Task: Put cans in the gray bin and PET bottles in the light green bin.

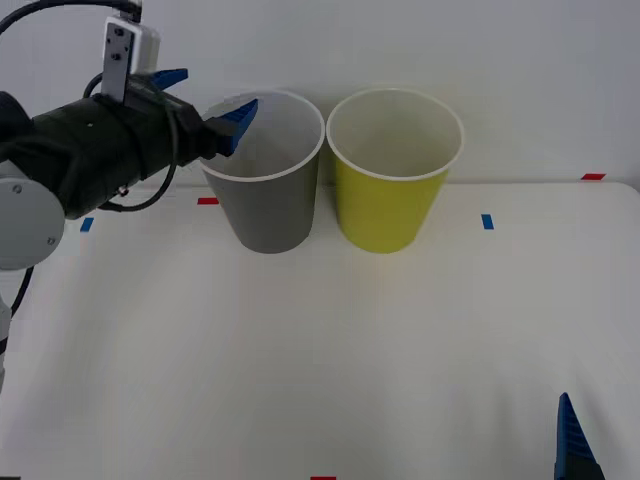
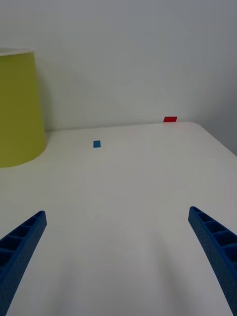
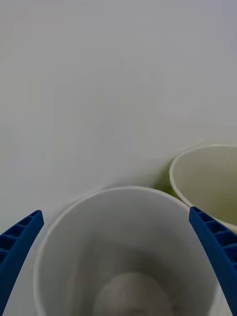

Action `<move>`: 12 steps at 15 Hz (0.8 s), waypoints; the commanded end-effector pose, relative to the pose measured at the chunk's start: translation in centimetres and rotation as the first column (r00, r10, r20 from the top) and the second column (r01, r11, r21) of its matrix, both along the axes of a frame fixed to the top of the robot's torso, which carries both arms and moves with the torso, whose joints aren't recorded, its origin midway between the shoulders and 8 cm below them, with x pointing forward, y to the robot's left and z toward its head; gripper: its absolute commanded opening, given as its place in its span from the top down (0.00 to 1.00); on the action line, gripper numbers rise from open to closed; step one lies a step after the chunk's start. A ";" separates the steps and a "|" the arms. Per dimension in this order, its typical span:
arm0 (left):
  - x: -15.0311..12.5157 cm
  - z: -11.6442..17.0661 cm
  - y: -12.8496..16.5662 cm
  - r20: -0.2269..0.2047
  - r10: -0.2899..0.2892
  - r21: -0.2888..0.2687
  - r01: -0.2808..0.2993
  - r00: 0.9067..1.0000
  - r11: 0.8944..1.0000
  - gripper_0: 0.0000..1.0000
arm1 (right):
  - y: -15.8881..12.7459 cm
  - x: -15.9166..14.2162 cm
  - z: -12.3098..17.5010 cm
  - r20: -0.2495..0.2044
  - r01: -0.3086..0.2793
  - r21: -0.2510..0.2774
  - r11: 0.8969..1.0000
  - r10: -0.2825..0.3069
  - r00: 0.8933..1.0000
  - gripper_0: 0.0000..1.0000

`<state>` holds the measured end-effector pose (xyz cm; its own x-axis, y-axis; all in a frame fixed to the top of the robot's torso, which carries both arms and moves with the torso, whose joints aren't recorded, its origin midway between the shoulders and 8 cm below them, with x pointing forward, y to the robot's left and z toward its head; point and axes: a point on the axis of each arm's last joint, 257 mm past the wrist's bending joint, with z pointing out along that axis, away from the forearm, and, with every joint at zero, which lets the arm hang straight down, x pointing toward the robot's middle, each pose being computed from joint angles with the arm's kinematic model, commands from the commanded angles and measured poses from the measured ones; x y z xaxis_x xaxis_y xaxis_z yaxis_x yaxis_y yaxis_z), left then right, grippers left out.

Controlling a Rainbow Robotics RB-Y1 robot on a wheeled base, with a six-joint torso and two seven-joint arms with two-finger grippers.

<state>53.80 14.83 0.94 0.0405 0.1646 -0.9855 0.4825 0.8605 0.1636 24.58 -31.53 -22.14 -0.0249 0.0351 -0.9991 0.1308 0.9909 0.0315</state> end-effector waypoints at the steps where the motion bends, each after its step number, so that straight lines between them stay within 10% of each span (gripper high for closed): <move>1: -2.5 -1.5 2.3 -0.003 0.031 0.032 -0.031 1.000 0.999 0.00 | 0.0 0.0 0.0 0.000 0.000 0.000 1.000 0.000 1.000 0.00; 12: -10.8 -10.3 6.3 -0.181 0.088 0.013 -0.087 0.980 0.996 0.00 | 0.0 0.0 0.0 0.000 0.000 0.000 1.000 0.000 1.000 0.00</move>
<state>43.61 20.69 -9.08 -0.1471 0.1646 -0.9753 0.4366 0.8956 0.0853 24.58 -31.53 -22.14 -0.0249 0.0351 -0.9991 0.1308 0.9909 0.0316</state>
